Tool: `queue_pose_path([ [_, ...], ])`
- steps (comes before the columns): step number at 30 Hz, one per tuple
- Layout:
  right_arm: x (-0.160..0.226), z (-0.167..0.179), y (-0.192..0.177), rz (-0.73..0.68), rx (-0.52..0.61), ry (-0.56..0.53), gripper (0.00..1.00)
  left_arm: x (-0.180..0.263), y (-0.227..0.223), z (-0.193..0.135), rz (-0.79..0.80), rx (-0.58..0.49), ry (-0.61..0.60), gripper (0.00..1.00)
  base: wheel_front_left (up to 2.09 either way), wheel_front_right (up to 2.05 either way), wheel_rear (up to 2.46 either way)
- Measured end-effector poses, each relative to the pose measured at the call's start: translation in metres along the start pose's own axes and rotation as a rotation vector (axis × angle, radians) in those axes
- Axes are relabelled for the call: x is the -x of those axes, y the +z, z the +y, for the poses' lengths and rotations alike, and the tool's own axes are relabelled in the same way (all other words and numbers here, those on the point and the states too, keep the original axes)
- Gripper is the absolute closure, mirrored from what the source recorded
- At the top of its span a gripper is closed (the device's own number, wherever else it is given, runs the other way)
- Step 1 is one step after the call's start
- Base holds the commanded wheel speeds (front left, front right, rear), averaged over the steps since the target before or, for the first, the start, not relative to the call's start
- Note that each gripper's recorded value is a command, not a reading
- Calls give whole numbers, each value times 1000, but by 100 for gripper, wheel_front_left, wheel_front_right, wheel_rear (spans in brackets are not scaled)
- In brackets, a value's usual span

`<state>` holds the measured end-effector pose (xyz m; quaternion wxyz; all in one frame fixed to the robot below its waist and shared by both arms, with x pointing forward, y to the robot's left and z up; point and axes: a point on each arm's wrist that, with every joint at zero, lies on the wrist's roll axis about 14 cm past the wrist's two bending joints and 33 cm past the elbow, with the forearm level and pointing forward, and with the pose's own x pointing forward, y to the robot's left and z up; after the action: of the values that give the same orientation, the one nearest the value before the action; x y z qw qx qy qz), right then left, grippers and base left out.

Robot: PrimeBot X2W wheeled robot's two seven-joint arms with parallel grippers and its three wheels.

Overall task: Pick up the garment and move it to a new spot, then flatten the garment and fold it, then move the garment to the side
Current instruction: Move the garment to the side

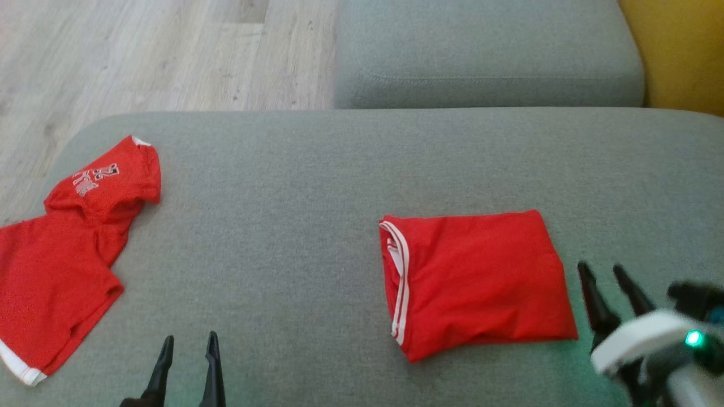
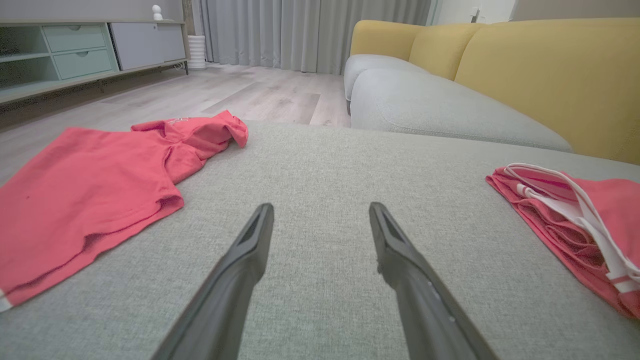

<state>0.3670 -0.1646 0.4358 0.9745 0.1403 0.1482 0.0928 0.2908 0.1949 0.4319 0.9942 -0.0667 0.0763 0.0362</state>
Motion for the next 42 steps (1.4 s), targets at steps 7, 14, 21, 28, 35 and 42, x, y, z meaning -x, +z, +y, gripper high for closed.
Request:
queue_pose_path([
  [7, -25, -8, -1, 237, -66, 2, 0, 2, -6, 3, 23, 2, 15, 0, 0, 0, 0],
  [14, -31, -11, -49, 475, -110, -25, 0, -2, -5, 8, 21, 5, 30, 0, 0, 0, 0],
  [21, -55, 21, -56, 513, -201, 36, 100, -5, -7, 9, 34, 4, 38, 0, 0, 0, 0],
  [28, -63, -1, -42, 471, -179, -7, 100, -27, -4, -11, 36, -6, -24, 0, 0, 0, 0],
  [35, -60, -105, 14, 334, -54, -237, 100, -65, -2, -50, 37, -35, -158, 0, 0, 0, 0],
  [42, -42, -224, 68, 252, 137, -535, 100, -115, -5, -89, 30, -75, -296, 0, 0, 0, 0],
])
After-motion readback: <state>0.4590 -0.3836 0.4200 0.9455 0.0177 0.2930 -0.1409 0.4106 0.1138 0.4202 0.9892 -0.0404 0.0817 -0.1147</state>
